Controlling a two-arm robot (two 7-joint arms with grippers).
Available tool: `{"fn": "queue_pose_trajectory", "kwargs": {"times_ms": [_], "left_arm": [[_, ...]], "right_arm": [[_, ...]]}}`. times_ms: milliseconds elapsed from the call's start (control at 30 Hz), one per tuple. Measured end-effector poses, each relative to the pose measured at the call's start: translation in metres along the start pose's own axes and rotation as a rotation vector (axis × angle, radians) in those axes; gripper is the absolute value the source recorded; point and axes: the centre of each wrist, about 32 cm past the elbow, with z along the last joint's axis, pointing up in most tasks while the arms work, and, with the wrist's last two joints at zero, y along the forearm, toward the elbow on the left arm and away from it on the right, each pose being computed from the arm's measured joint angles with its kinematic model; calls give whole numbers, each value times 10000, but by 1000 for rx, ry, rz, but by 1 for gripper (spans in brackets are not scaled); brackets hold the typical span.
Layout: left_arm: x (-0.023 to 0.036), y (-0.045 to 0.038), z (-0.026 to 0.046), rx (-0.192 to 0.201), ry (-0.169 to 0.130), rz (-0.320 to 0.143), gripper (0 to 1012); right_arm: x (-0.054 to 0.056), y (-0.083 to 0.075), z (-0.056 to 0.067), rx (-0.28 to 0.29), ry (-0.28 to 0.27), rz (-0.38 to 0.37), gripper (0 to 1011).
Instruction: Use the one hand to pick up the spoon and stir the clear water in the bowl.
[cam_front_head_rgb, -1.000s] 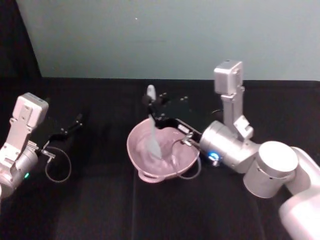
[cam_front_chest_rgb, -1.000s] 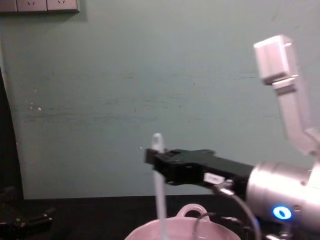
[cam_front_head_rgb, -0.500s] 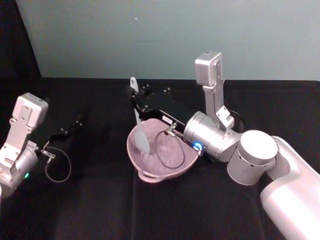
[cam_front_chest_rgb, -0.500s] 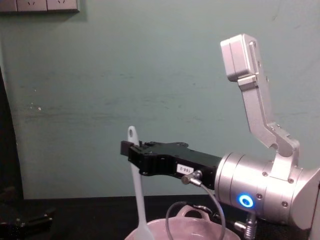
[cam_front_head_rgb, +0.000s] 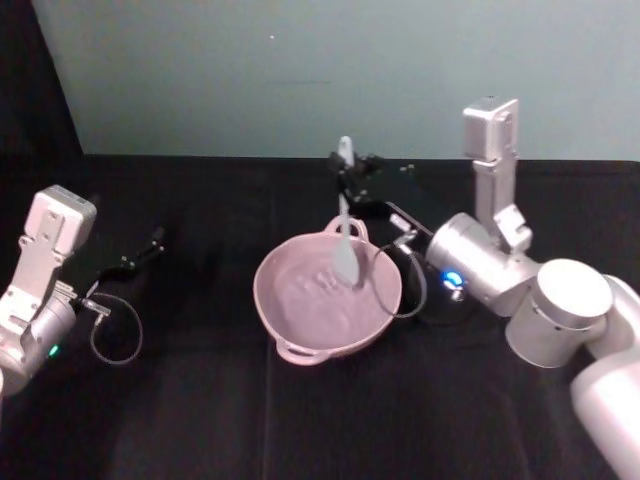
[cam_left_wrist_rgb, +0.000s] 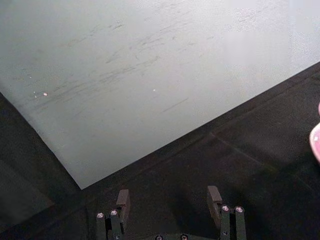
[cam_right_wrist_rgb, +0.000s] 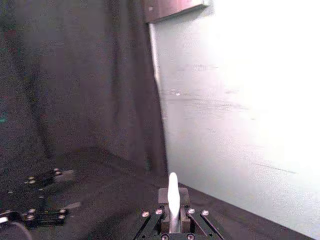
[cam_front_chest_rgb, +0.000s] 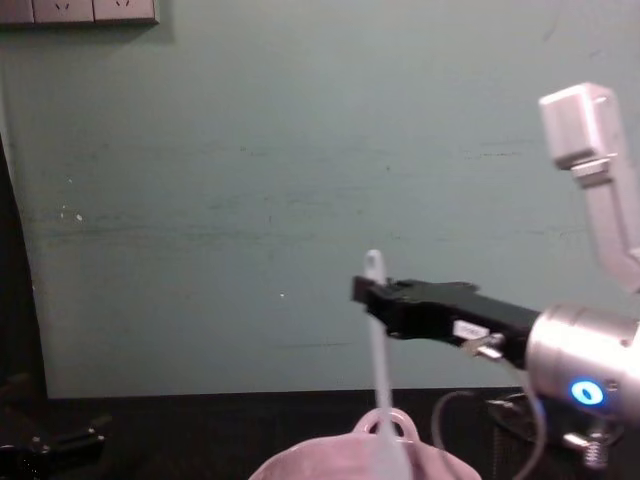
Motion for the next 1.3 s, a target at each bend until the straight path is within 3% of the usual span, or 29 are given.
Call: {"fn": "queue_pose_trajectory", "kwargs": {"times_ms": [133, 333, 500, 800, 933, 1133, 1300], "left_arm": [[0, 0, 0, 0, 0, 0, 1011], [0, 0, 0, 0, 0, 0, 1011], [0, 0, 0, 0, 0, 0, 1011], [0, 0, 0, 0, 0, 0, 1011], [0, 0, 0, 0, 0, 0, 1011], [0, 0, 0, 0, 0, 0, 1011], [0, 0, 0, 0, 0, 0, 1011]], "right_arm": [[73, -146, 51, 5, -13, -41, 114], [65, -220, 84, 1, -24, -49, 114], [-33, -198, 69, -12, -31, -24, 114], [-385, -35, -5, -2, 21, 96, 114], [-478, 22, 4, 7, 32, 134, 114], [-480, 25, 72, 24, 27, 142, 114], [-415, -23, 244, 50, -4, 131, 114]]}}
